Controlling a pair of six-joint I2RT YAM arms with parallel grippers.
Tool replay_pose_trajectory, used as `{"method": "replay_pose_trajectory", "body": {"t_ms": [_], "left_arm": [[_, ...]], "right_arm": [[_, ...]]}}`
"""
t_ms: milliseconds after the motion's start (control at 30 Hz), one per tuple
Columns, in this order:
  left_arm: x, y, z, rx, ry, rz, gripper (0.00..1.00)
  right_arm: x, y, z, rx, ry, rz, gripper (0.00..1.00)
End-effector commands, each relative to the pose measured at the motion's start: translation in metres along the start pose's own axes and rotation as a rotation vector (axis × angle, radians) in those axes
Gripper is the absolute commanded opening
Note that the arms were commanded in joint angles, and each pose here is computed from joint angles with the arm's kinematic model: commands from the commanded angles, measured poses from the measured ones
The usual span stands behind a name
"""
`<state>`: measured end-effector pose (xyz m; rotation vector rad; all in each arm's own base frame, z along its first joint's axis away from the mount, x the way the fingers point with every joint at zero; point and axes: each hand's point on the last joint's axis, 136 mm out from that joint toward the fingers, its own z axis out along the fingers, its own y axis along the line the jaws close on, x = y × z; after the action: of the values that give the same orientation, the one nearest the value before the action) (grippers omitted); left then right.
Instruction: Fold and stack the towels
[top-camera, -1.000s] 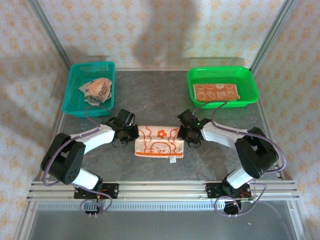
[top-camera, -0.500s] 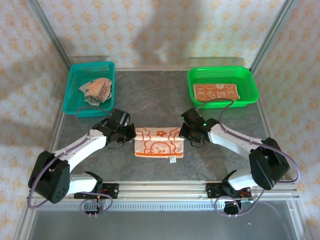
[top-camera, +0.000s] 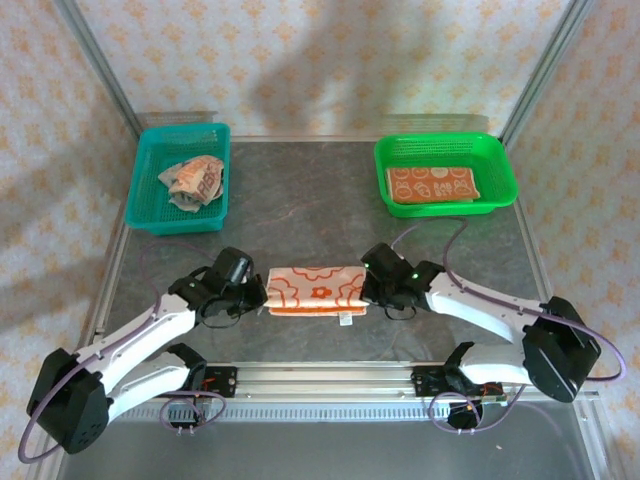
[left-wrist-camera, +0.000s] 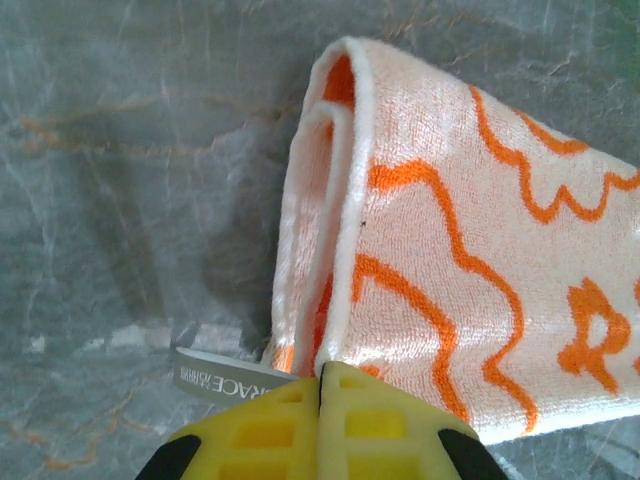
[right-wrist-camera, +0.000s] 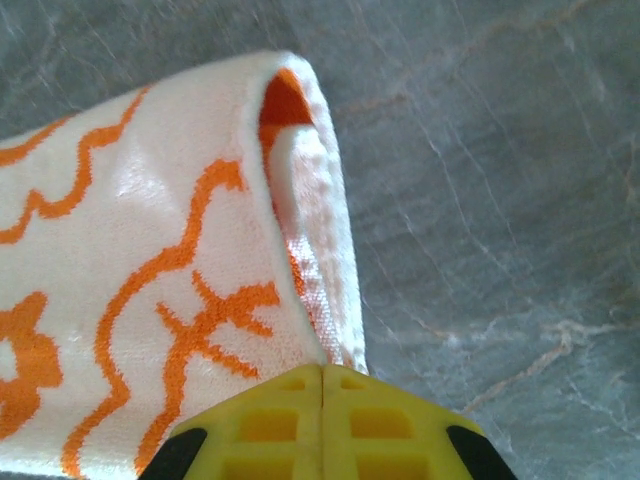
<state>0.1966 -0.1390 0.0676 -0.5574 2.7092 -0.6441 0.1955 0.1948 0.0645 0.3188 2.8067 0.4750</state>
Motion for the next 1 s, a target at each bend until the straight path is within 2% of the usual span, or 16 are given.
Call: {"method": "replay_pose_trajectory", "body": {"t_ms": [0, 300, 367, 400, 500, 600, 667, 733, 967], "left_arm": [[0.013, 0.019, 0.001, -0.053, 0.005, -0.057, 0.0], [0.02, 0.034, 0.02, -0.086, 0.009, -0.042, 0.0], [0.019, 0.034, 0.024, -0.094, 0.013, -0.033, 0.08], [0.018, 0.033, 0.025, -0.098, 0.016, -0.028, 0.15], [0.013, 0.031, 0.022, -0.122, 0.009, 0.002, 0.4], [0.004, 0.027, 0.015, -0.14, -0.019, 0.039, 0.54], [-0.002, 0.02, 0.014, -0.131, -0.032, 0.07, 0.63], [-0.007, 0.01, 0.014, -0.114, -0.037, 0.103, 0.66], [-0.009, -0.008, 0.034, -0.095, 0.031, 0.189, 0.64]], "right_arm": [[0.005, -0.021, 0.0, 0.071, -0.022, 0.033, 0.0], [0.016, -0.031, 0.024, 0.103, -0.001, 0.015, 0.01], [0.014, -0.031, 0.026, 0.109, -0.007, 0.005, 0.1], [0.013, -0.03, 0.026, 0.113, -0.012, -0.002, 0.2], [0.008, -0.028, 0.019, 0.11, -0.029, -0.022, 0.25], [0.002, -0.022, 0.01, 0.079, -0.061, -0.038, 0.34], [-0.003, -0.013, 0.006, 0.044, -0.081, -0.046, 0.45], [-0.007, -0.005, 0.004, 0.01, -0.1, -0.051, 0.49], [-0.017, 0.008, 0.014, -0.007, -0.126, -0.064, 0.63]]}}
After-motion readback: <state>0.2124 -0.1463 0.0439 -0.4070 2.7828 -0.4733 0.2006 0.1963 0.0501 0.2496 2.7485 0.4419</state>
